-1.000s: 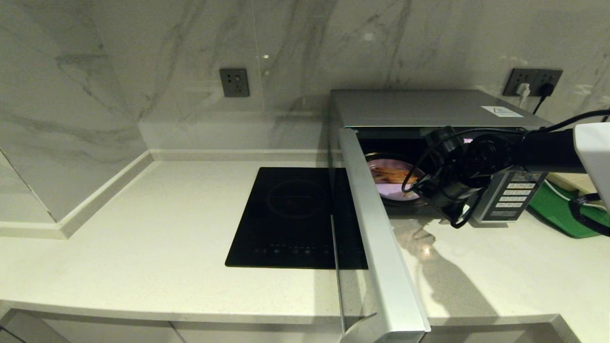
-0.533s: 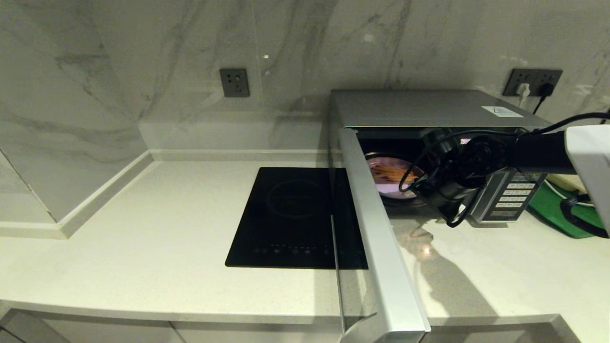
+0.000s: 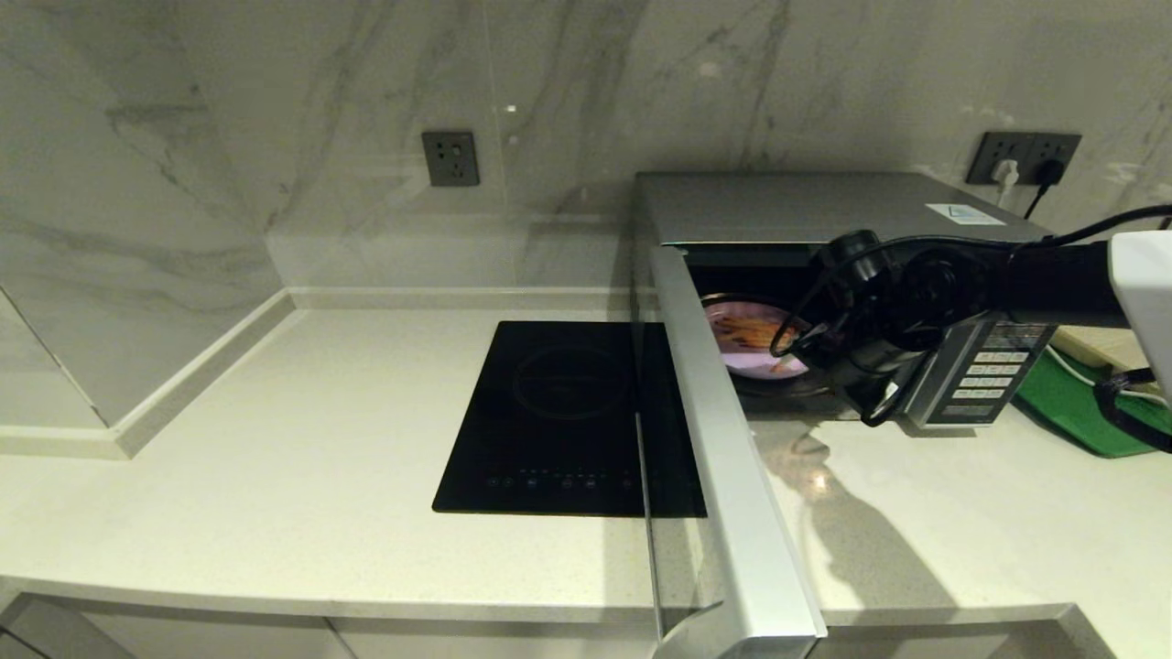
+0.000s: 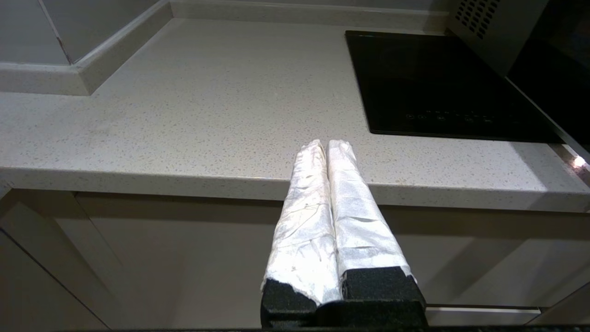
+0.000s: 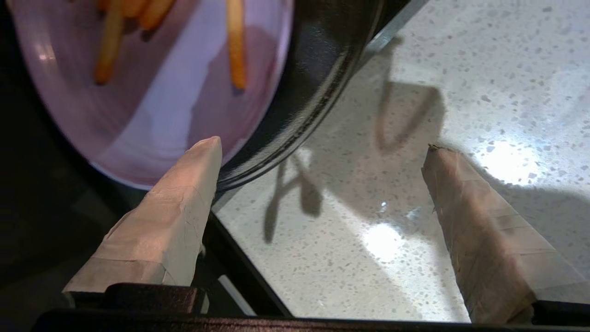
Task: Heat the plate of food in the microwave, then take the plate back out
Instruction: Take the plate out of the microwave
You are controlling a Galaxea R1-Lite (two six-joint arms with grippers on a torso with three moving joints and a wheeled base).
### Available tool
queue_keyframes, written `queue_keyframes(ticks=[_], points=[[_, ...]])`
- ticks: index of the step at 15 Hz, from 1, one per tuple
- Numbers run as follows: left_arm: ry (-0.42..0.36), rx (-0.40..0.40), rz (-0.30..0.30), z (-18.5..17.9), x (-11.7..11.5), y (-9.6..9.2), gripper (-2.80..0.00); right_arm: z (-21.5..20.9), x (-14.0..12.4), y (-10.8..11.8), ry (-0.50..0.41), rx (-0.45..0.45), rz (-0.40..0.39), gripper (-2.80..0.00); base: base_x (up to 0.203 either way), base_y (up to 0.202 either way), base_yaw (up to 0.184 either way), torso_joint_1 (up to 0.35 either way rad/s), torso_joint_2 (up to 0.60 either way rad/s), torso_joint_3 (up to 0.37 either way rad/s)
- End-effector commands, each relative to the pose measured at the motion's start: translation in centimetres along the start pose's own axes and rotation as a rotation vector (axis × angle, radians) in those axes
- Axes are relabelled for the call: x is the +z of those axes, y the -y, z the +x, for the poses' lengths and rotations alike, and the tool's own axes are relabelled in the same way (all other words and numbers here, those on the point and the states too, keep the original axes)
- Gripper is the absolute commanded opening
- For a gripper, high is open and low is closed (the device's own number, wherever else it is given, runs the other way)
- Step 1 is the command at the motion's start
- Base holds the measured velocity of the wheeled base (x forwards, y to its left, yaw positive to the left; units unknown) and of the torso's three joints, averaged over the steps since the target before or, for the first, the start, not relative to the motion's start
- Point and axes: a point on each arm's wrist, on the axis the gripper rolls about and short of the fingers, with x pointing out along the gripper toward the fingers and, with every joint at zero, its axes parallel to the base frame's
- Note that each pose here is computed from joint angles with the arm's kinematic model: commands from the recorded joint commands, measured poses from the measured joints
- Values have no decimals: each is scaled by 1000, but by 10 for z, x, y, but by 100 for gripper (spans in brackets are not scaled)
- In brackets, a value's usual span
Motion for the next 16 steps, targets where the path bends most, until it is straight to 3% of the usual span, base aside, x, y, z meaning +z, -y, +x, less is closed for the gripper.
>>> queue_keyframes(ticks=[1, 6, 16], points=[[0, 1, -1, 0, 0, 0, -280, -5, 2, -3, -6, 25, 9, 0, 0, 0, 0, 0, 0, 0], [0, 1, -1, 0, 0, 0, -280, 23, -5, -2, -31, -17, -1, 0, 0, 0, 0, 0, 0, 0], [0, 1, -1, 0, 0, 0, -280, 18, -5, 2, -32, -27, -2, 0, 0, 0, 0, 0, 0, 0]])
